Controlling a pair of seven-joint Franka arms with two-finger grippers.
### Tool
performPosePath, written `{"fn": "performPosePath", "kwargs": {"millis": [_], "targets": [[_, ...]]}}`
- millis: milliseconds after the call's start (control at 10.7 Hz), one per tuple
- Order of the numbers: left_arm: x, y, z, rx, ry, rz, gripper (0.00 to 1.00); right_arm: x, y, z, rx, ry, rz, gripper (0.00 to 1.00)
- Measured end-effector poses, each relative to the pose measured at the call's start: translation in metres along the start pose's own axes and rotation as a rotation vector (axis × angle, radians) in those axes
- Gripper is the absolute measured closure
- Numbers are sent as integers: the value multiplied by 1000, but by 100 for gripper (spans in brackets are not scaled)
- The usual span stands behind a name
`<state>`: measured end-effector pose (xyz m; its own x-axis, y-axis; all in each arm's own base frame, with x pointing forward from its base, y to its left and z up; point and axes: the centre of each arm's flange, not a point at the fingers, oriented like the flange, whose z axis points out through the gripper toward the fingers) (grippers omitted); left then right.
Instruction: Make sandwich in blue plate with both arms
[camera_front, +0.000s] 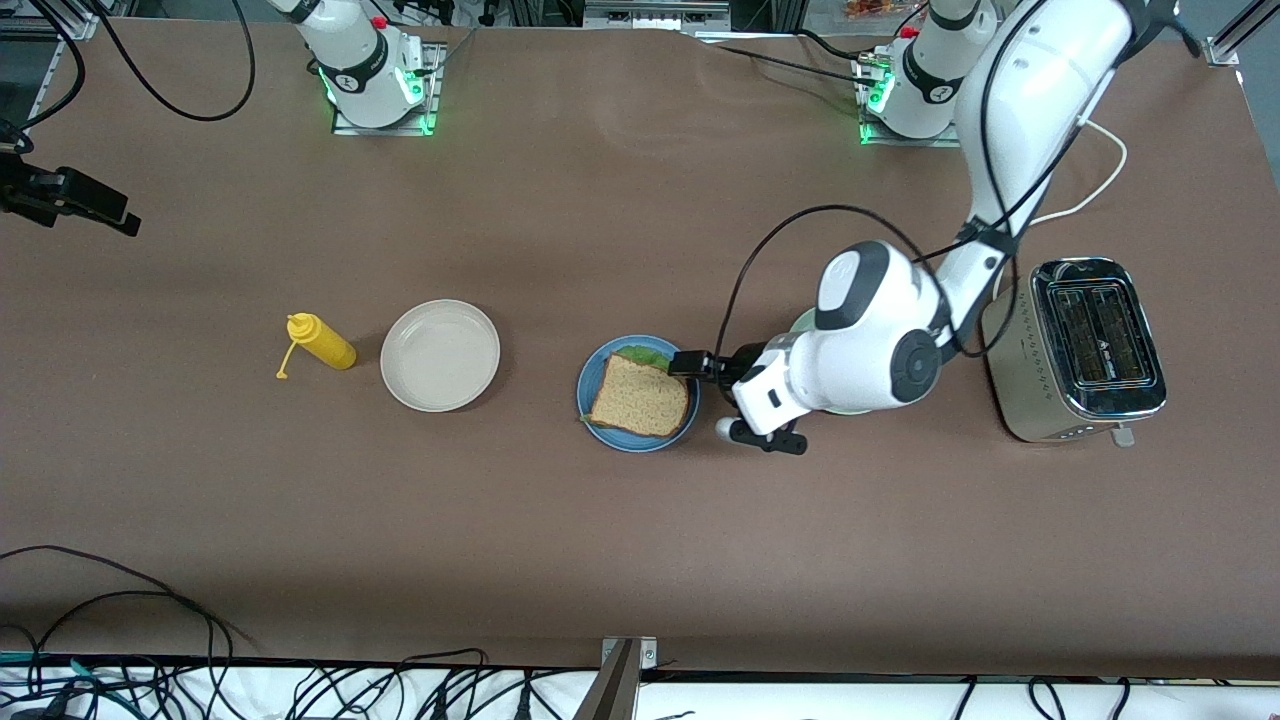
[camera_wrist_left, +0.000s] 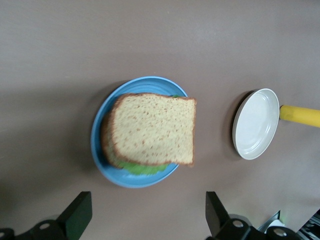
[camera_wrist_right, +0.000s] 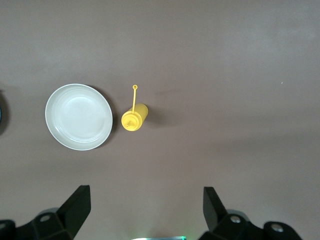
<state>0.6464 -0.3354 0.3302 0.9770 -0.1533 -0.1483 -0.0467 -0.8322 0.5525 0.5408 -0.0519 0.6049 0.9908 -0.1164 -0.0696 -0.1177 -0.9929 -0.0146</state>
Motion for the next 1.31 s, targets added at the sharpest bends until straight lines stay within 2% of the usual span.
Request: {"fn": "performPosePath", "kwargs": {"millis": [187,280,467,653,933,1306], "targets": [[-14,2,-59,66,1,5,0,1,-2,-1,-3,7,-3,0],[-24,2,-87,146,4,28,0,3,-4,-2,-9,22,-8,0],[-49,10,-137,353,8,91,0,4,-6,-4,-12,40,-11,0],[-73,15,-185,469,30,121,0,6,-6,-6,-12,58,-12,0],[-95,-8,-257,530,75,95,0,6,-6,-7,-14,62,-11,0],[-123,-48,-329,563,113,25,0,6,-5,-7,-15,63,-11,0]]}}
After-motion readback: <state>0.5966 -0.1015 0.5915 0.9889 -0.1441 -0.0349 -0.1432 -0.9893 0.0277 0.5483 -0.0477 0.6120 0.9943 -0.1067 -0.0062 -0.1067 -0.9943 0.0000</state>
